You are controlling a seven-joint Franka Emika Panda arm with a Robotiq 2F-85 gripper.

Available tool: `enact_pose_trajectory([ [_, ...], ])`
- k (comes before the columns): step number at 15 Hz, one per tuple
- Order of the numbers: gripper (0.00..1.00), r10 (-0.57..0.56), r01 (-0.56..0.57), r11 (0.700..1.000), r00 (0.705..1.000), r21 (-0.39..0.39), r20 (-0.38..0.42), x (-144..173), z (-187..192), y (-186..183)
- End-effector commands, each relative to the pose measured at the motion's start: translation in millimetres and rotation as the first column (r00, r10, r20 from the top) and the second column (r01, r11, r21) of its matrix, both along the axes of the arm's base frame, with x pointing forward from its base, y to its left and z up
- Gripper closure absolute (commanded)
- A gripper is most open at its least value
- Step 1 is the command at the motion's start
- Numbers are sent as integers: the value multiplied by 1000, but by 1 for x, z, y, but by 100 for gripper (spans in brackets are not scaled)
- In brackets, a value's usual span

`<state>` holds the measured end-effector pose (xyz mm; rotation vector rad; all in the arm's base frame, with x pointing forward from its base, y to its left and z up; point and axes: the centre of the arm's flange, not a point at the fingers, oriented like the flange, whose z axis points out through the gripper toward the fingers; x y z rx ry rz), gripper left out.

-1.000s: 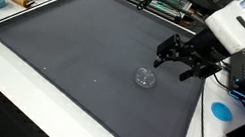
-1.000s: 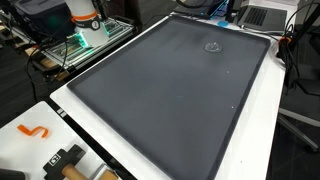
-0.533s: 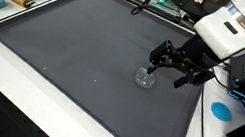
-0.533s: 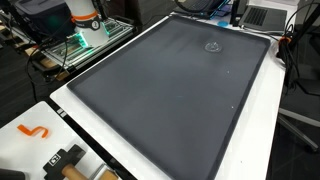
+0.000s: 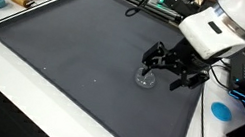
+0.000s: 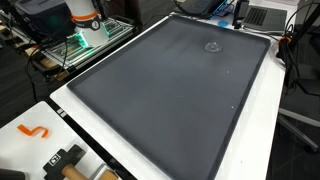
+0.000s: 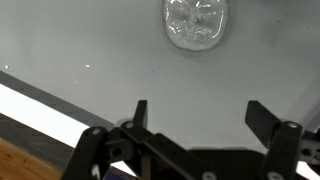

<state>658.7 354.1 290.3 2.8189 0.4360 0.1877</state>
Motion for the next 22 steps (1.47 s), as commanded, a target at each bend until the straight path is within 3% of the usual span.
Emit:
enact_pose_trajectory([
  [1, 0, -30, 33, 997, 999, 67, -37, 10, -4, -7],
  [8, 0, -97, 113, 980, 990, 166, -105, 20, -3, -31],
  [15, 0, -143, 195, 944, 968, 266, -204, 22, 1, -59],
  [22, 0, -218, 300, 905, 935, 301, -279, 11, 20, -79],
])
